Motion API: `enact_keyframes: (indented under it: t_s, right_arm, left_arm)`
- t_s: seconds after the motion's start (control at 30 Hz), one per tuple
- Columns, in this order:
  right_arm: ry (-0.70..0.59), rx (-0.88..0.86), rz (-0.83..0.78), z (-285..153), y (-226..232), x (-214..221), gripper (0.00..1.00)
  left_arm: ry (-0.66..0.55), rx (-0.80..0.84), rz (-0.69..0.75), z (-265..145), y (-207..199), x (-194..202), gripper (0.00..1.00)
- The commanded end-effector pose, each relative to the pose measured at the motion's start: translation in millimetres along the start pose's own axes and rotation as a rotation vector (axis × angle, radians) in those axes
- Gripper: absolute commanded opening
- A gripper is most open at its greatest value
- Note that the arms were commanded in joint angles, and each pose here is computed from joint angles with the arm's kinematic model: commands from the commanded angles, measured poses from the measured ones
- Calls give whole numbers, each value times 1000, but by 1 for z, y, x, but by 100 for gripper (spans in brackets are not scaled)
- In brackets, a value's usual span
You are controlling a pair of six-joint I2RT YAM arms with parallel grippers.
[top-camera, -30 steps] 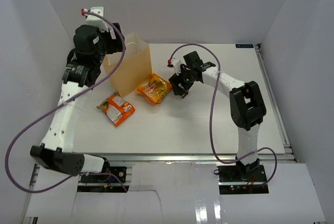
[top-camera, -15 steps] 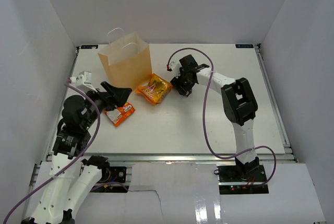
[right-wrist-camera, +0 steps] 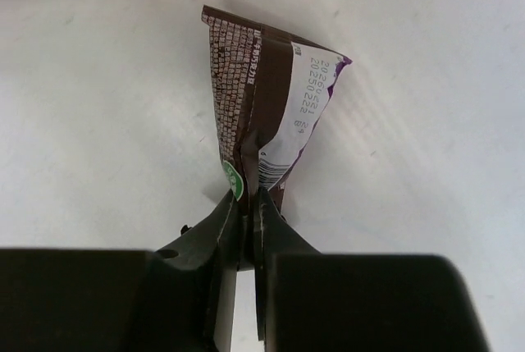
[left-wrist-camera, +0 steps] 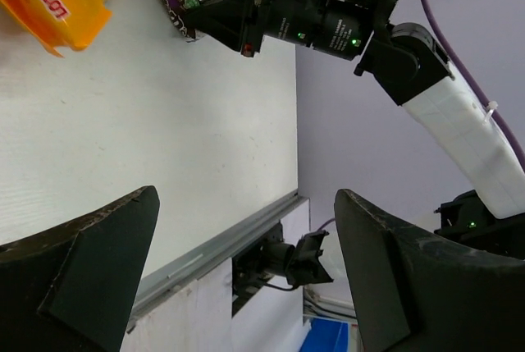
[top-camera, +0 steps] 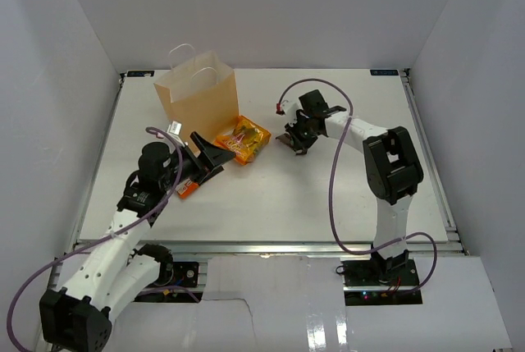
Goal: Place the snacks into the paper bag
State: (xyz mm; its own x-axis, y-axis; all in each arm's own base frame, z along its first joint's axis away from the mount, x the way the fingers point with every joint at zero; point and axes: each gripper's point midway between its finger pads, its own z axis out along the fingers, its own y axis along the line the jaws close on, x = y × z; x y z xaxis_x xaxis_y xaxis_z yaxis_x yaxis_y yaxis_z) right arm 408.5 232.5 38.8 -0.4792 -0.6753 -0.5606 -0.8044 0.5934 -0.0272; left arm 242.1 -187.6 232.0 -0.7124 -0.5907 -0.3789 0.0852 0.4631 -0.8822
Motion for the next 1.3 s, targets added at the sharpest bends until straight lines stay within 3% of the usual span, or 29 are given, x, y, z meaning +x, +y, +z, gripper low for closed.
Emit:
enact_keyframes:
  t_s: [0.0, 0.3, 0.47, 0.67, 0.97, 1.03, 1.1, 1.13, 1.17, 1.27]
  right_arm:
    - [-105, -174, 39, -42, 29, -5, 8]
    - [-327, -470, -20, -123, 115, -16, 8]
    - [-394, -512, -33, -144, 135, -30, 8]
    - [-397, -547, -67, -149, 155, -36, 8]
    - [-426, -520, -83, -152, 151, -46, 11]
    - [-423, -523, -85, -151, 151, -46, 15]
    - [-422, -540, -102, -153, 154, -46, 28]
    - [-427, -544, -115, -156, 155, -46, 34]
    - [-429, -547, -131, -157, 156, -46, 46]
    - [-468, -531, -221, -172, 156, -49, 66]
  left_arm:
    - [16, 73, -35, 13, -17, 7, 98]
    - [151, 32, -57, 82, -15, 50, 98]
    - [228, 18, -26, 114, -24, 66, 98]
    - [235, 8, -21, 137, -30, 65, 98]
    - [230, -16, -52, 132, -20, 68, 61]
    - [222, -14, -48, 130, -21, 67, 54]
    - [208, -17, -31, 128, -23, 64, 44]
    - [201, -20, -24, 127, -23, 62, 42]
    - [192, -18, 5, 126, -25, 59, 40]
    - [138, -77, 90, 117, -23, 42, 38]
